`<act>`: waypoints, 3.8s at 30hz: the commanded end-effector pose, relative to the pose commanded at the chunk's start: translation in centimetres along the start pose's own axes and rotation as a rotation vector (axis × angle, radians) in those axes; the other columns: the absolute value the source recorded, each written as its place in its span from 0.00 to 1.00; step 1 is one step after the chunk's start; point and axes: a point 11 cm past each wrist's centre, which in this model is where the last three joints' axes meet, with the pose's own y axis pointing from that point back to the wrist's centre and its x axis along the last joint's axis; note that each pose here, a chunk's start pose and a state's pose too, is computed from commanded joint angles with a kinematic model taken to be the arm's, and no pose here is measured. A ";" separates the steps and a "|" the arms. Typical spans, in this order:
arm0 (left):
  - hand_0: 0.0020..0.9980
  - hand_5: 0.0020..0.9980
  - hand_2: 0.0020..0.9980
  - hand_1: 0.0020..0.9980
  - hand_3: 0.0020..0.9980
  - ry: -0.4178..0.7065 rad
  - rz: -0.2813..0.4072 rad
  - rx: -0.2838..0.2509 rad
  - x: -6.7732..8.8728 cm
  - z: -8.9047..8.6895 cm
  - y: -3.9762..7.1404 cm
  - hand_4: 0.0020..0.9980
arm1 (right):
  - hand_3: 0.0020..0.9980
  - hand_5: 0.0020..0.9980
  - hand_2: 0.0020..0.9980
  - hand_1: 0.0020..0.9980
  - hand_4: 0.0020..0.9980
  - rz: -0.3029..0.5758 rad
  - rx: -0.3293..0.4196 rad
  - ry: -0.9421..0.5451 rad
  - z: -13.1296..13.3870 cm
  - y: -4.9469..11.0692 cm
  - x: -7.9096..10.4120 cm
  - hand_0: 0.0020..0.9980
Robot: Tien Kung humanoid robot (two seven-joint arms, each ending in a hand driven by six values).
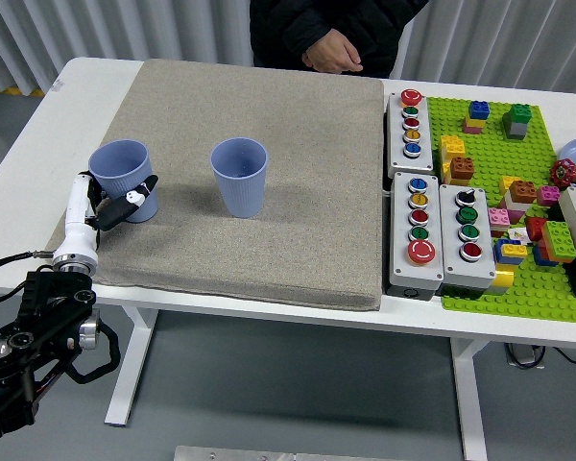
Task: Pick cup pour cup place
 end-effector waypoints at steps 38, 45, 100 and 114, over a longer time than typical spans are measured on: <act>0.69 0.37 0.77 0.70 0.85 -0.027 -0.044 -0.020 0.0 -0.3 0.8 0.91 | 0.63 0.41 0.68 0.68 0.13 0.000 0.001 0.001 -0.2 0.0 0.0 0.72; 0.70 0.38 0.78 0.72 0.85 -0.036 -0.053 -0.021 0.0 -0.3 0.9 0.92 | 0.63 0.41 0.68 0.68 0.13 0.000 0.003 0.002 -0.3 0.0 -0.1 0.72; 1.00 0.60 1.00 1.00 1.00 -0.071 -0.101 -0.080 4.1 2.0 4.4 1.00 | 0.63 0.38 0.68 0.68 0.14 0.006 0.001 0.005 -0.1 0.0 0.2 0.72; 1.00 1.00 1.00 1.00 1.00 0.200 -0.025 -0.092 7.2 6.4 3.0 0.84 | 0.63 0.37 0.68 0.68 0.14 0.008 0.005 0.003 -0.2 0.0 0.3 0.72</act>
